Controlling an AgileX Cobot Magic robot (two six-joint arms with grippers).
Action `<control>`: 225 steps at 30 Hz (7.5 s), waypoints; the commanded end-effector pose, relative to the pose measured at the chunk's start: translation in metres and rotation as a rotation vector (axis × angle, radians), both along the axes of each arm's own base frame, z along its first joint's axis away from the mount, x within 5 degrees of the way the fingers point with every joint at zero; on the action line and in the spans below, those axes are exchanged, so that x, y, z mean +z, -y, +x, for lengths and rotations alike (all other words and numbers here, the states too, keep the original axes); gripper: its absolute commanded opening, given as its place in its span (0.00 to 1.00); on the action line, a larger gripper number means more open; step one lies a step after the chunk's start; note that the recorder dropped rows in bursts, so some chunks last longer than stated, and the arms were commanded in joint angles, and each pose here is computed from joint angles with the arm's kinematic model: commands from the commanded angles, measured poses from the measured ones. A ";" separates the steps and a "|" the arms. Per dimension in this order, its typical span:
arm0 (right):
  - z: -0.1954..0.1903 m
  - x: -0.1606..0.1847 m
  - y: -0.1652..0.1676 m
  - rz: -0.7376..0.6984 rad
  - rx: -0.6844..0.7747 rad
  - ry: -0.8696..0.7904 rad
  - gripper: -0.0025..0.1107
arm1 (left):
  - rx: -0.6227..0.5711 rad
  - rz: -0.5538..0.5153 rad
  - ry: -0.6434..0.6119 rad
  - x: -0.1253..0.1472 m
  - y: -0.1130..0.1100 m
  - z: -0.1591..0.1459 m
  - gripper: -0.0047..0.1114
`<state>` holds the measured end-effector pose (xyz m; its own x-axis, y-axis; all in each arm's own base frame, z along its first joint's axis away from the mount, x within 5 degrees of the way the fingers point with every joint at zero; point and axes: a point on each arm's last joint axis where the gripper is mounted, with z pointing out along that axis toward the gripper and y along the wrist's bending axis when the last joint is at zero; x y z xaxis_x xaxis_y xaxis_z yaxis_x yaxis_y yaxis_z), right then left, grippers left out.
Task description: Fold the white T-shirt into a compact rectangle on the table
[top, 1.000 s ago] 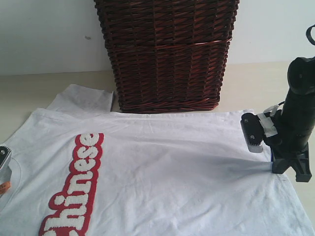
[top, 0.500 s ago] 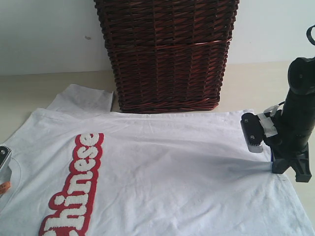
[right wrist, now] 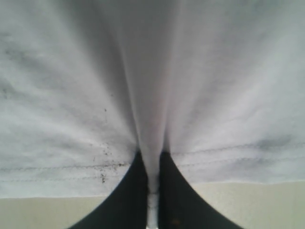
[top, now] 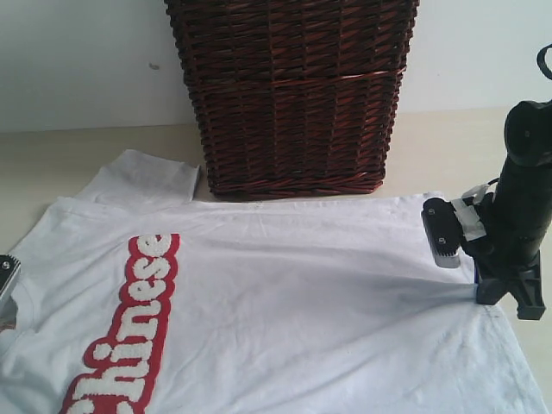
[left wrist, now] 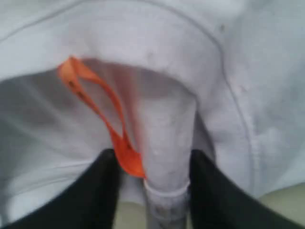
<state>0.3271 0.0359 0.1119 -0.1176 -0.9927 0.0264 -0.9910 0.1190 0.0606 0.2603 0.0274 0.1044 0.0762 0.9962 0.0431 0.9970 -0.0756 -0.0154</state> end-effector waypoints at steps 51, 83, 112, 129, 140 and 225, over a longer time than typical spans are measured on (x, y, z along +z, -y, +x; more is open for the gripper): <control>-0.227 0.285 0.004 0.379 -0.260 0.731 0.02 | 1.033 -0.513 1.444 0.334 0.006 -0.215 0.04; 0.020 0.092 -0.028 0.536 -0.816 0.850 0.32 | 1.067 -0.531 1.177 0.119 -0.042 0.020 0.57; -0.005 0.016 -0.041 0.297 -1.012 -0.016 0.02 | 1.060 -0.395 0.045 0.071 0.061 -0.013 0.04; 0.013 0.010 -0.024 0.153 -1.127 0.150 0.02 | 0.666 -0.097 -0.254 -0.001 0.083 -0.045 0.35; 0.019 0.022 -0.030 0.183 -1.121 0.100 0.02 | 0.560 -0.036 -0.348 0.000 0.102 -0.060 0.38; 0.021 0.037 -0.044 0.317 -1.051 0.013 0.02 | 0.154 -0.343 0.719 0.064 0.116 0.022 0.47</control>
<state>0.3450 0.0809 0.1418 -0.9152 -0.3555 -0.1896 -0.3941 0.8878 0.2377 0.2794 -0.0857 0.1618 0.0034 0.9744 -0.2249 0.7835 0.1372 0.6061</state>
